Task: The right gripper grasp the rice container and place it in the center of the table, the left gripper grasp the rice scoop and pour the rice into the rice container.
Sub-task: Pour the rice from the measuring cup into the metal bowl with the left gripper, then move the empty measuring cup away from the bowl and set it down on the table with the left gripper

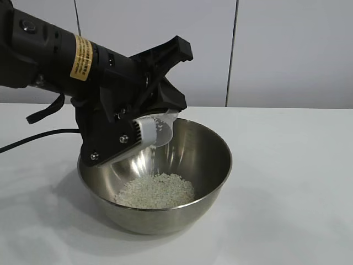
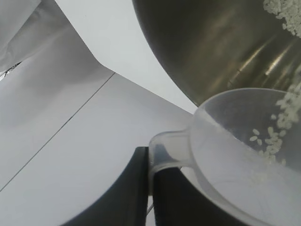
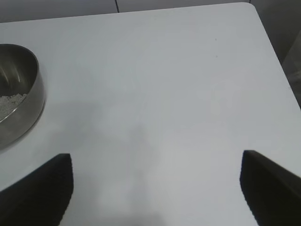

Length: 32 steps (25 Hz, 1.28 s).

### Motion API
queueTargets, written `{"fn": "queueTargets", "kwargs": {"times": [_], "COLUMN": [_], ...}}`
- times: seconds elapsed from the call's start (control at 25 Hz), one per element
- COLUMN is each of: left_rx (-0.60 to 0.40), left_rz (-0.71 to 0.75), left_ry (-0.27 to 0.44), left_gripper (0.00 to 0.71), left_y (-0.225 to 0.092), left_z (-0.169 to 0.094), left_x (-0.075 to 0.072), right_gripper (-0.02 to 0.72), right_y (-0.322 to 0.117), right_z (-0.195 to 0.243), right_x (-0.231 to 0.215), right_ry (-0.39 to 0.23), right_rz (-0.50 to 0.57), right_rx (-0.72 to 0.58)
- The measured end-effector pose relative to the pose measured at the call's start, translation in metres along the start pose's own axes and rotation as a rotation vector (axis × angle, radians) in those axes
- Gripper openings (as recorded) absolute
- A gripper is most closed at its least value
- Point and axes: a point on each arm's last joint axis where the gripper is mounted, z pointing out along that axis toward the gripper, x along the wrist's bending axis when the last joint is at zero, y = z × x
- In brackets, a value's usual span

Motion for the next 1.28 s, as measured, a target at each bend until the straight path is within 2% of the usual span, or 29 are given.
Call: {"fn": "queueTargets", "kwargs": {"times": [0.48,0.64,0.72,0.76,0.92,1.04,1.2,1.28], "left_rx": [0.001,0.004,0.005,0.007,0.018,0.031,0.126,0.233], "left_rz": [-0.013,-0.092,-0.190,-0.255,-0.672,-1.064,-1.650,-1.916], "left_ry": [0.008,0.037,0.075,0.096,0.261,0.415,0.689,0.877], "left_gripper": [0.009,0.009,0.009,0.009,0.009,0.009,0.009,0.009], "left_y": [0.000,0.000,-0.001,-0.002,-0.007,-0.011,-0.026,-0.035], "left_z": [0.000,0.000,0.000,0.000,-0.003,-0.009,-0.022,-0.033], "left_x": [0.001,0.003,0.007,0.009,0.020,0.022,0.014,0.000], "right_gripper": [0.660,0.660,0.660,0.660,0.660,0.660,0.660,0.660], "right_y": [0.000,0.000,0.000,0.000,0.000,0.000,0.000,0.000], "right_z": [0.000,0.000,0.000,0.000,0.000,0.000,0.000,0.000], "right_x": [0.000,0.000,0.000,0.000,0.000,0.000,0.000,0.000], "right_ry": [0.000,0.000,0.000,0.000,0.000,0.000,0.000,0.000], "right_rz": [0.000,0.000,0.000,0.000,0.000,0.000,0.000,0.000], "right_rx": [0.000,0.000,0.000,0.000,-0.001,-0.001,-0.001,-0.001]}}
